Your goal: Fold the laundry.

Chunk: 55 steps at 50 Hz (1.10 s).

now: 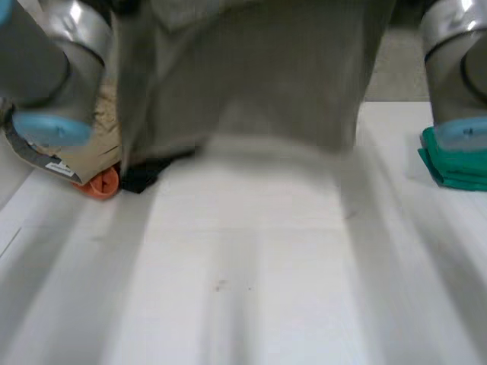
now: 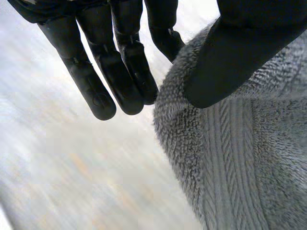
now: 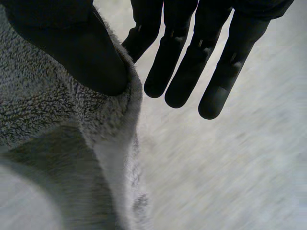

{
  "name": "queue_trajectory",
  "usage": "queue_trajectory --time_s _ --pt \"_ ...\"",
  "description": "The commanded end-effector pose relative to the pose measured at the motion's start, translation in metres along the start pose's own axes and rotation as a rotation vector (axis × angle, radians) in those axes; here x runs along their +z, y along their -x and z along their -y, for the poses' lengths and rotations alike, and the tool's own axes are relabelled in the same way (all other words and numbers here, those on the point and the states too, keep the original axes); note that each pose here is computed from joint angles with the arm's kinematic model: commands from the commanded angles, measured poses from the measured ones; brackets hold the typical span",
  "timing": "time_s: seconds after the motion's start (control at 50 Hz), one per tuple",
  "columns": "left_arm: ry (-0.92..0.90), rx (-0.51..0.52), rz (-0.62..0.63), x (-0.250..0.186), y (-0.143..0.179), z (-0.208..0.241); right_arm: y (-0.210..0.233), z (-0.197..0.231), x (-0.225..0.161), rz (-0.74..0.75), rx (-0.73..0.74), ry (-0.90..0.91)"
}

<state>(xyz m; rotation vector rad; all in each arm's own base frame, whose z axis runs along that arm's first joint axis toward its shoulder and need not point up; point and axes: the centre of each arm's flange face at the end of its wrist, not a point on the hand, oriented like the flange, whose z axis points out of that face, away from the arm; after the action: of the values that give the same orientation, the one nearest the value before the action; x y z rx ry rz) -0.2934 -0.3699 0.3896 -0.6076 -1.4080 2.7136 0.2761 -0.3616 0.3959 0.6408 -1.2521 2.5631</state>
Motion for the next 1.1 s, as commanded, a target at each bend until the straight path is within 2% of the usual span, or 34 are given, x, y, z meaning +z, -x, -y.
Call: queue_trajectory --time_s 0.02,0.1,0.18,0.34,0.4,0.48,0.58,0.72,0.78,0.96,1.1 --pt "-0.167 -0.038 0.040 -0.001 0.024 0.055 -0.004 0.018 -0.009 0.063 -0.004 -0.069" --pt "-0.039 -0.066 -0.083 -0.031 0.010 0.036 0.015 -0.003 -0.036 0.209 0.010 0.026" --pt "0.239 -0.088 -0.206 -0.078 -0.006 -0.020 0.035 -0.027 -0.073 0.352 0.031 0.164" --pt "0.649 -0.108 -0.303 -0.159 -0.026 -0.102 0.074 -0.077 -0.158 0.593 0.079 0.459" --pt "0.730 -0.087 -0.328 -0.173 -0.033 -0.127 0.094 -0.102 -0.187 0.675 0.090 0.562" --pt "0.800 -0.010 -0.367 -0.184 -0.033 -0.153 0.102 -0.116 -0.204 0.706 0.093 0.633" --pt "0.774 0.056 -0.417 -0.185 -0.039 -0.151 0.103 -0.117 -0.210 0.714 0.096 0.650" --pt "0.721 0.036 -0.439 -0.183 -0.056 -0.136 0.102 -0.117 -0.208 0.684 0.113 0.660" --pt "0.733 0.028 -0.427 -0.188 -0.056 -0.130 0.098 -0.120 -0.203 0.624 0.125 0.692" --pt "0.780 -0.091 -0.330 -0.233 -0.034 -0.086 0.092 -0.127 -0.194 0.544 0.103 0.725" --pt "0.867 -0.170 -0.252 -0.263 -0.016 -0.084 0.089 -0.127 -0.190 0.534 0.103 0.718"
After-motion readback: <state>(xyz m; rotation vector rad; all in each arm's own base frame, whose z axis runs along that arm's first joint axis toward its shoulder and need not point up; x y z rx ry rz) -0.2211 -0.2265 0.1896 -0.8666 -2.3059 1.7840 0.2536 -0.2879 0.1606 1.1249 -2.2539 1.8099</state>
